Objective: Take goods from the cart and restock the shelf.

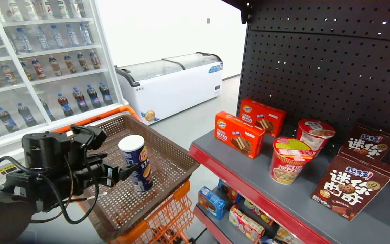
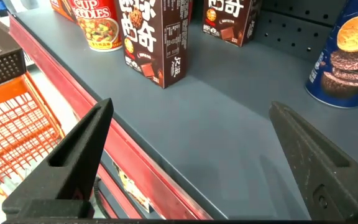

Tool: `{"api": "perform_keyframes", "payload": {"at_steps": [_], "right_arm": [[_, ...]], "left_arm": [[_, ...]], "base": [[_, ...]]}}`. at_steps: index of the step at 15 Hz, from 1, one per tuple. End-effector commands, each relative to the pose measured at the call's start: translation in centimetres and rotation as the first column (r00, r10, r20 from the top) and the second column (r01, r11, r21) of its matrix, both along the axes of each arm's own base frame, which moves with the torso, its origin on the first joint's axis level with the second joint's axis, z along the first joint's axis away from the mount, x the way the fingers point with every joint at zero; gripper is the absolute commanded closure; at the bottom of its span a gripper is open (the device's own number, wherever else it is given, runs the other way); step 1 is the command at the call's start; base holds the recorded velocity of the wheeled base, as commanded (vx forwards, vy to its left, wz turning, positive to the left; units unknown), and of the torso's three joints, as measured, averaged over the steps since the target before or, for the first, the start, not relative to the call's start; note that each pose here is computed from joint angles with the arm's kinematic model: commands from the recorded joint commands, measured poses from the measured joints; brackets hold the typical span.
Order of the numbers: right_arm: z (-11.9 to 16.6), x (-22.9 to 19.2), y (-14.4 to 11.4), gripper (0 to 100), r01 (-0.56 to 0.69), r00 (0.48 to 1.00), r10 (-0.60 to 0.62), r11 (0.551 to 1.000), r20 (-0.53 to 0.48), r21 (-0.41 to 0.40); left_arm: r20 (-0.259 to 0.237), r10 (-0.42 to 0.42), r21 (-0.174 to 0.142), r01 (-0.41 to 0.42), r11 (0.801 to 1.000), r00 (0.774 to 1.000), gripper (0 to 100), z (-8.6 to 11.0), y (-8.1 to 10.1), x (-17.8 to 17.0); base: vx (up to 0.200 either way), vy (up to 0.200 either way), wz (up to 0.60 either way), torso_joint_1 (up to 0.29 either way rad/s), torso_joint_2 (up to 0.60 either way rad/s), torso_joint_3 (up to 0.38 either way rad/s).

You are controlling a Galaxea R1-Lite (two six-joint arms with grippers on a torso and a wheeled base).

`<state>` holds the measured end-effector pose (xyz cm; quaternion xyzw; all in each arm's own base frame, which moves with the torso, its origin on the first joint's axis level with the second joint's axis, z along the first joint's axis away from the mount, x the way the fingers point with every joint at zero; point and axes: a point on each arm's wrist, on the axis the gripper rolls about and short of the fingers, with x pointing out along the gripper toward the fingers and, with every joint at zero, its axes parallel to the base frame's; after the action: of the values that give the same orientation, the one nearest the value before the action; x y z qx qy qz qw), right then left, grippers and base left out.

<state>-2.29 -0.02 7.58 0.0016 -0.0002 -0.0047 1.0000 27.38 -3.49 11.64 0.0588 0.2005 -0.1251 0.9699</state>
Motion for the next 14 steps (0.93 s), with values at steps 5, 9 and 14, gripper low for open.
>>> {"api": "perform_keyframes", "payload": {"at_steps": [5, 9, 14], "right_arm": [[0.0, 0.0, 0.0, 0, 0.000, 1.000, 0.000, 1.000, -0.002, 0.000], [0.0, 0.0, 0.0, 0, 0.000, 1.000, 0.000, 1.000, -0.002, 0.000], [0.0, 0.0, 0.0, 0, 0.000, 1.000, 0.000, 1.000, -0.002, 0.000]], "left_arm": [[-0.017, -0.006, 0.009, 0.006, 1.000, 1.000, 0, -3.8, -0.6, 4.0], [-0.002, -0.020, 0.007, 0.020, 1.000, 1.000, 0, -4.9, -1.3, 5.9], [-0.007, -0.021, 0.014, 0.022, 1.000, 1.000, 0, -6.1, -2.0, 7.5]], "base": [[0.000, 0.000, 0.00, 0.000, 0.00, 0.000], [0.000, 0.000, 0.00, 0.000, 0.00, 0.000], [0.000, 0.000, 0.00, 0.000, 0.00, 0.000]]}}
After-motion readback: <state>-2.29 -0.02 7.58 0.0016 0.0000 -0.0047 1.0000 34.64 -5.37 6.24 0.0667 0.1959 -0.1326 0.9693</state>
